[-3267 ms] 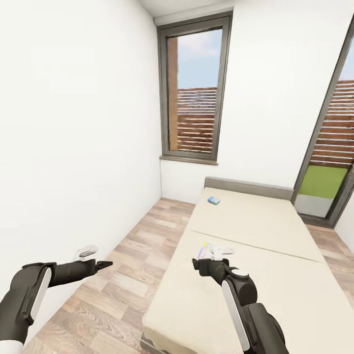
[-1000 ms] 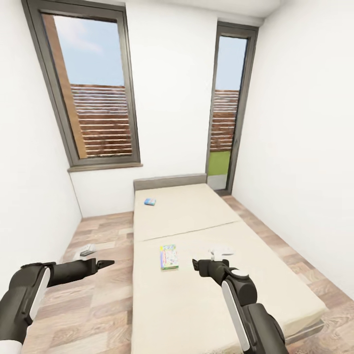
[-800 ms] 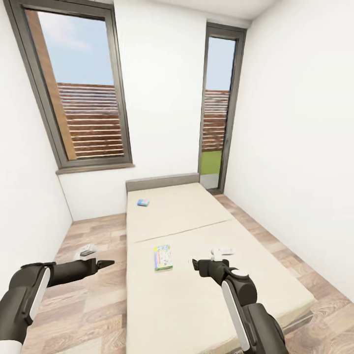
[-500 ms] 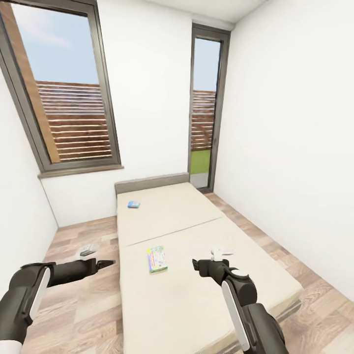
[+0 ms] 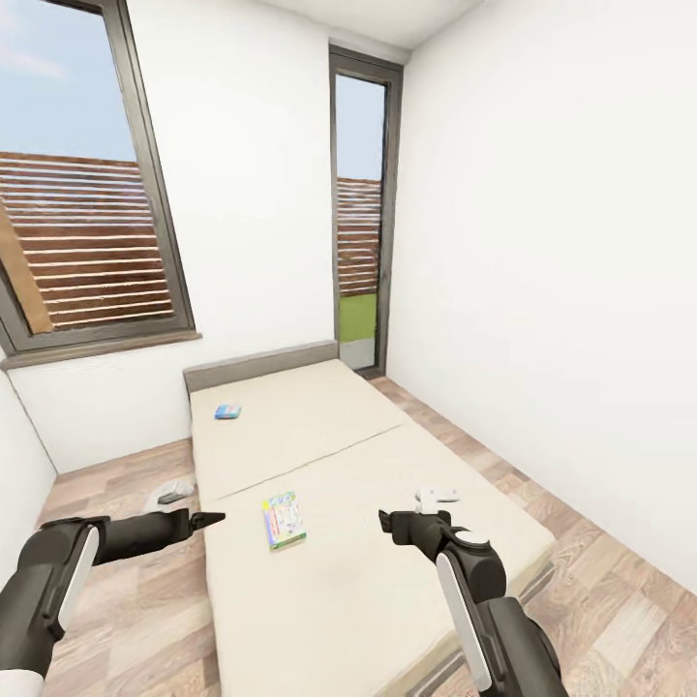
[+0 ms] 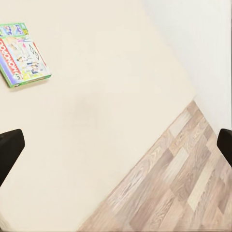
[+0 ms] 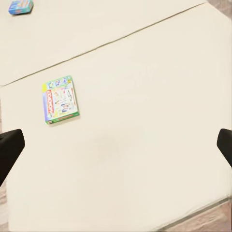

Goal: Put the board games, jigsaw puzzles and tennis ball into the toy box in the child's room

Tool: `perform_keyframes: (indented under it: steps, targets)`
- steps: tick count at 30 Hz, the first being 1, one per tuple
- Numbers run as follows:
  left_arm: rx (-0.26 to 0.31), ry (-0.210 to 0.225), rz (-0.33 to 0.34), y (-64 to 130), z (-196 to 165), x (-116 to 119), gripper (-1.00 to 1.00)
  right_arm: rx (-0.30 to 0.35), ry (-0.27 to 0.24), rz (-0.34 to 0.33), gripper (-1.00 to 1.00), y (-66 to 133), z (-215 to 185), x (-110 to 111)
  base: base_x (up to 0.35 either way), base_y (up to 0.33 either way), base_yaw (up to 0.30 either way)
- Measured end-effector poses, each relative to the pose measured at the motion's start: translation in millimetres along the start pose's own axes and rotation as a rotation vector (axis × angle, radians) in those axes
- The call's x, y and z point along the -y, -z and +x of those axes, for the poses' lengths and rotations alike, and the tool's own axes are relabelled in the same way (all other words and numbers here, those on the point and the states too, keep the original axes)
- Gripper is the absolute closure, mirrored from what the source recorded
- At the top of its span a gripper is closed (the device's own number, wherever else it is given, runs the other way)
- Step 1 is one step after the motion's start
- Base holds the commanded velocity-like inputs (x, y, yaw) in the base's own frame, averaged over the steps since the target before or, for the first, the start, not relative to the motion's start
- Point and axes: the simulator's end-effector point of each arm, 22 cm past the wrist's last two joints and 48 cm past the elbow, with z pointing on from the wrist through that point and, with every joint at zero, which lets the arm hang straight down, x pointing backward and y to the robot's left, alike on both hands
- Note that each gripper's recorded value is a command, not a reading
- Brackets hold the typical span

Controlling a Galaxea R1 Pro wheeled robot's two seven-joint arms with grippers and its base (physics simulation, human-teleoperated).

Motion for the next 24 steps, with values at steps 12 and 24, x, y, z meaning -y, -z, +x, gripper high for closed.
perform_keyframes:
  steps: [12, 24]
  targets:
    - [0.0, 0.0, 0.0, -0.1, 0.0, 0.0, -1.0, 0.0, 0.001, -0.001, -1.0, -0.1, 0.0, -0.3, 0.005, 0.134, -0.28]
    - [-0.001, 0.001, 0.0, 0.1, 0.0, 0.0, -1.0, 0.0, 0.001, -0.001, -1.0, -0.2, 0.2, -0.3, -0.037, 0.263, -0.28]
